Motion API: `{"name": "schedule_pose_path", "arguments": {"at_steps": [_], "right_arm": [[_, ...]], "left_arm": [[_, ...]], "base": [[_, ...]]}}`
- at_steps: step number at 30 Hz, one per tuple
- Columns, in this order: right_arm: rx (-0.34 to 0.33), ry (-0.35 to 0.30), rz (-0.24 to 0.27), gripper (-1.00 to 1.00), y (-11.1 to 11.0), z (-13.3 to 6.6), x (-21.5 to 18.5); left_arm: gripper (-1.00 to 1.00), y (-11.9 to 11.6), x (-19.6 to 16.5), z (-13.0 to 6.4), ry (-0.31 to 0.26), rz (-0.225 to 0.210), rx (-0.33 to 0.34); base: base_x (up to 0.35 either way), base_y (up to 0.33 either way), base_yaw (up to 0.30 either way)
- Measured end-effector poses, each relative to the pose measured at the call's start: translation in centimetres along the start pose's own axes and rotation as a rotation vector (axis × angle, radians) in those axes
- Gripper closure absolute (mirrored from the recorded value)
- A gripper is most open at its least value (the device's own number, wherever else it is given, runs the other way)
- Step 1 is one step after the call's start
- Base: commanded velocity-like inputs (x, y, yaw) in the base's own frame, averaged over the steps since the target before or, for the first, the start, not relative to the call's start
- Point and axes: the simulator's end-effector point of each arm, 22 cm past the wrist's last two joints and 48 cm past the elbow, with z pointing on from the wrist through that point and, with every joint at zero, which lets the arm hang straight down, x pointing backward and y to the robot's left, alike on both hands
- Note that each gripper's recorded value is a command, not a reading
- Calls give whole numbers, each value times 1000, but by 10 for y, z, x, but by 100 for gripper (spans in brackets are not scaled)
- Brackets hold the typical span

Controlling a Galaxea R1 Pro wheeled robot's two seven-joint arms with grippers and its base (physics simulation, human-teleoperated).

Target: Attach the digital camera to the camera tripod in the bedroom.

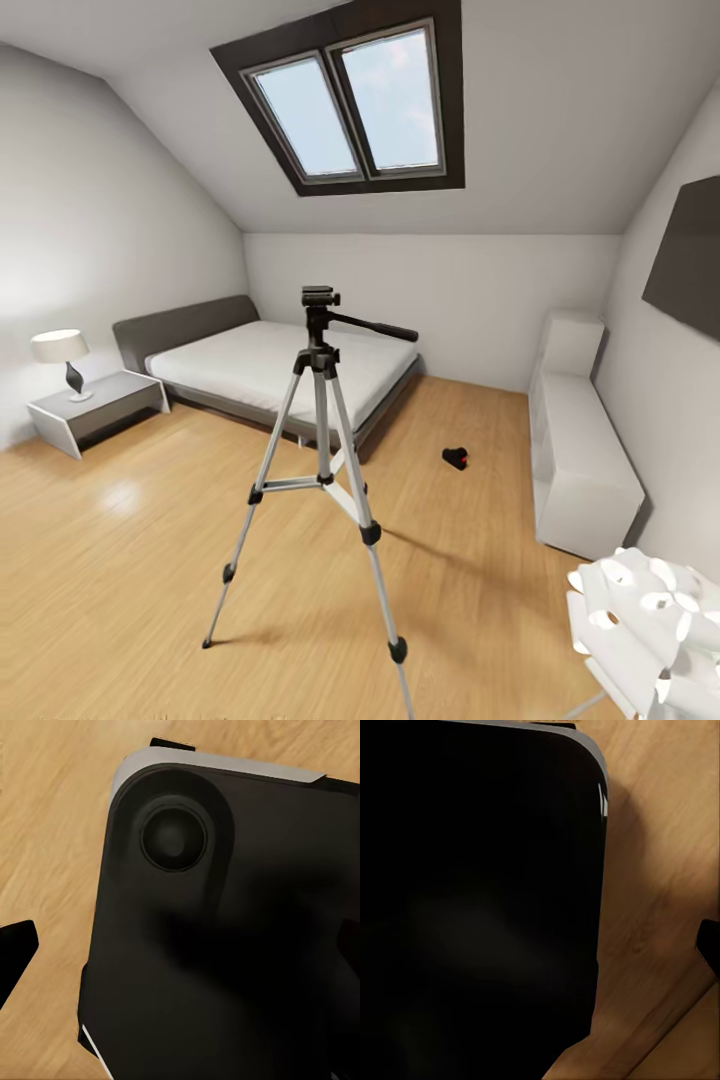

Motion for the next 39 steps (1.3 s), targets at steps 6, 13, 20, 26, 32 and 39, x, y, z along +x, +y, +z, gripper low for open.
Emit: {"name": "schedule_pose_path", "arguments": {"at_steps": [6, 13, 20, 26, 32, 39], "right_arm": [[-1, 0, 0, -100, 1, 0, 0], [-1, 0, 0, -100, 0, 0, 0], [-1, 0, 0, -100, 0, 0, 0], [-2, 0, 1, -100, 1, 0, 0], [-1, -3, -2, -100, 0, 0, -2], [-2, -4, -6, -100, 0, 0, -2]], "left_arm": [[-100, 0, 0, 0, 0, 0, 0], [-100, 0, 0, 0, 0, 2, 1], [-100, 0, 0, 0, 0, 3, 1], [-100, 0, 0, 0, 0, 3, 0], [-100, 0, 0, 0, 0, 2, 0], [-100, 0, 0, 0, 0, 2, 0]], "base": [[0, 0, 278], [0, 0, 156], [0, 0, 34], [0, 0, 6], [0, 0, 0], [0, 0, 0]]}}
